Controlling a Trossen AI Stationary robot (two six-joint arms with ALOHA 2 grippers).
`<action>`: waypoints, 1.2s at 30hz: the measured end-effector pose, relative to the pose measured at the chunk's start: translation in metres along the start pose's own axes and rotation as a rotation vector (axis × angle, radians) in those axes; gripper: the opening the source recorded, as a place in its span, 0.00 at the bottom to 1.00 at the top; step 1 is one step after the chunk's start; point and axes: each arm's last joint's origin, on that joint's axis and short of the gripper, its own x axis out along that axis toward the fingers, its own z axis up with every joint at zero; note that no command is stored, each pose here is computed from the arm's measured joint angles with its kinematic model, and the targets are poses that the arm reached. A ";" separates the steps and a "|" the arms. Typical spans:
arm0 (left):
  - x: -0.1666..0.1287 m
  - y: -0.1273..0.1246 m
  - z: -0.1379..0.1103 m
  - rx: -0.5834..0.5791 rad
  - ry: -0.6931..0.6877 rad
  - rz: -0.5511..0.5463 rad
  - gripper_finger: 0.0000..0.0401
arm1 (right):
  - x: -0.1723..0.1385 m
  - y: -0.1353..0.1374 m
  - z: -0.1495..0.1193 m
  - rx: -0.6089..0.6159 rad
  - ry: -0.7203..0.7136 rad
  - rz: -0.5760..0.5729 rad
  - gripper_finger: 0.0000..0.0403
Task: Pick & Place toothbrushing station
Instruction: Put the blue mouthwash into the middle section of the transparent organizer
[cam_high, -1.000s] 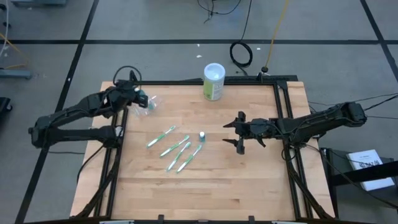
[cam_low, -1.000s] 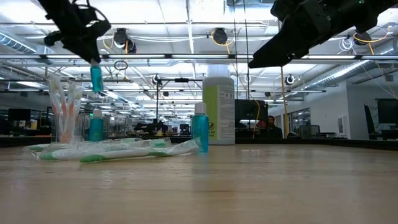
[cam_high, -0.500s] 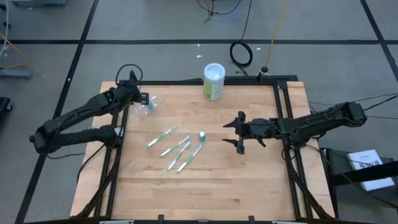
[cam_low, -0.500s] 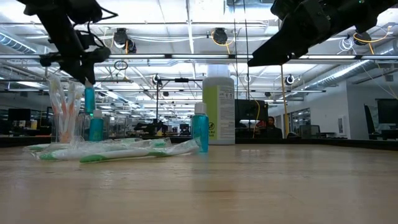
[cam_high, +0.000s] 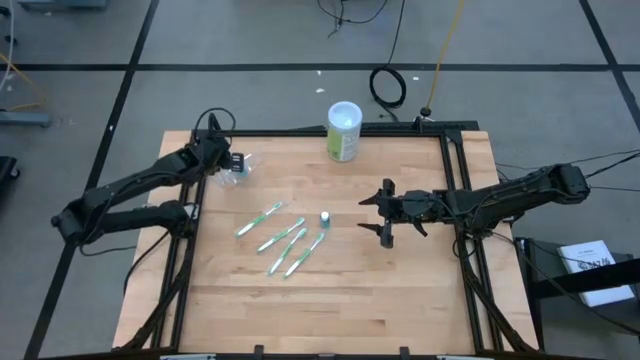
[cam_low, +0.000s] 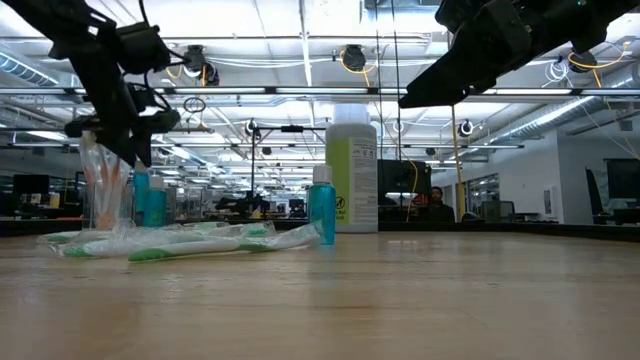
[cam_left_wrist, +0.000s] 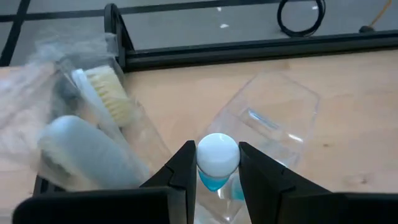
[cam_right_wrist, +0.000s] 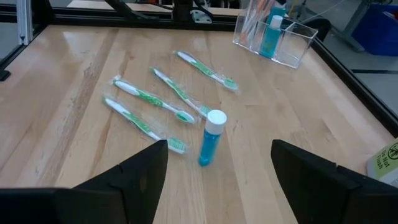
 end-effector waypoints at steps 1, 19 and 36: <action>0.002 0.000 -0.001 -0.003 0.003 0.004 0.22 | 0.000 0.000 0.000 0.000 0.000 0.000 0.69; 0.027 -0.010 -0.004 0.018 0.051 0.033 0.22 | 0.000 0.000 0.000 0.000 0.000 0.000 0.69; 0.030 -0.011 -0.005 0.018 0.079 0.024 0.30 | 0.000 0.000 0.000 0.008 0.001 0.003 0.69</action>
